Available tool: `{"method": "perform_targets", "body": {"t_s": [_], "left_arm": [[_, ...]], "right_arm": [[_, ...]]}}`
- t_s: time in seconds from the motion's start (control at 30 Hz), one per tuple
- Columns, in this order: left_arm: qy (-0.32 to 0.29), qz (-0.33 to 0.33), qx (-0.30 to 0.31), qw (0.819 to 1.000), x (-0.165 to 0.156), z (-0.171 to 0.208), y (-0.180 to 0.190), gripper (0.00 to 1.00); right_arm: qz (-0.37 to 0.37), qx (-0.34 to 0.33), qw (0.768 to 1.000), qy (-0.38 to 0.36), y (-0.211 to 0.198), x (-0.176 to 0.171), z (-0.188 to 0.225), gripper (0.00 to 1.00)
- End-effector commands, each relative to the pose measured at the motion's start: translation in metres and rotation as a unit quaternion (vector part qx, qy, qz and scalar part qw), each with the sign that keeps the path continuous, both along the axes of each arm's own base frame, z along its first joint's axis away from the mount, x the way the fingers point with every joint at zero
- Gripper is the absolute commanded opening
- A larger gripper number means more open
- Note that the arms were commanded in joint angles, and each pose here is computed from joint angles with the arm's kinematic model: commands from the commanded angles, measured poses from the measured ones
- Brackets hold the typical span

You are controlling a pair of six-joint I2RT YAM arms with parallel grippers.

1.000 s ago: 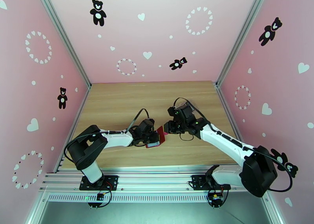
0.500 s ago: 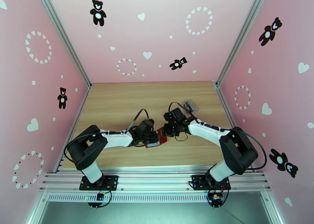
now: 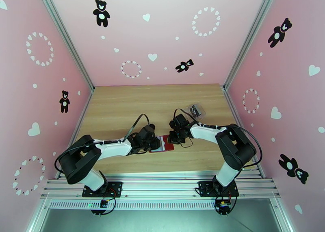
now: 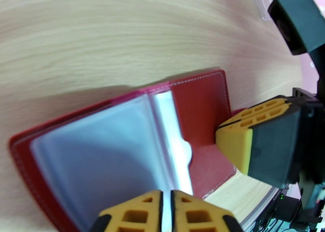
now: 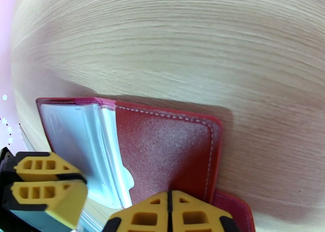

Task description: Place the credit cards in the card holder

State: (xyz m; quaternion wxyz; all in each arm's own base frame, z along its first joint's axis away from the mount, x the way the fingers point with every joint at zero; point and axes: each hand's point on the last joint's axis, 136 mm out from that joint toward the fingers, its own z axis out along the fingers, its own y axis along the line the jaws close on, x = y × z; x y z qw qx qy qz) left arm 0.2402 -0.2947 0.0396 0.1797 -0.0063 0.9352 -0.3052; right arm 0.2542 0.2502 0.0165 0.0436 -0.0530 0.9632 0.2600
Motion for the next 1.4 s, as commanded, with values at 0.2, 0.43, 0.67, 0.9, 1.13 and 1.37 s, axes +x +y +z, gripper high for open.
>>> {"method": "perform_targets", "body": {"t_s": [0.2,0.43,0.67,0.9,1.13,1.37], "left_arm": [[0.002,0.04,0.058,0.998,-0.001,-0.021,0.038,0.14],[0.011,0.053,0.074,0.996,-0.002,-0.031,0.049,0.14],[0.005,0.057,0.067,0.996,-0.001,-0.024,0.052,0.14],[0.001,0.05,0.053,0.997,-0.002,-0.016,0.047,0.14],[-0.014,0.045,0.041,0.998,0.001,0.005,0.043,0.16],[-0.036,0.036,0.038,0.998,0.006,0.035,0.041,0.18]], "right_arm": [[-0.006,-0.039,0.999,0.0,-0.016,-0.004,-0.017,0.09],[-0.006,-0.03,0.999,0.007,-0.016,-0.009,-0.019,0.09],[-0.016,-0.031,0.999,-0.007,-0.023,-0.015,-0.009,0.09],[-0.022,-0.015,0.999,-0.03,-0.02,-0.01,0.015,0.12],[-0.014,-0.025,0.997,-0.075,-0.021,0.006,0.048,0.24],[0.008,-0.04,0.989,-0.139,-0.025,0.041,0.095,0.41]]}}
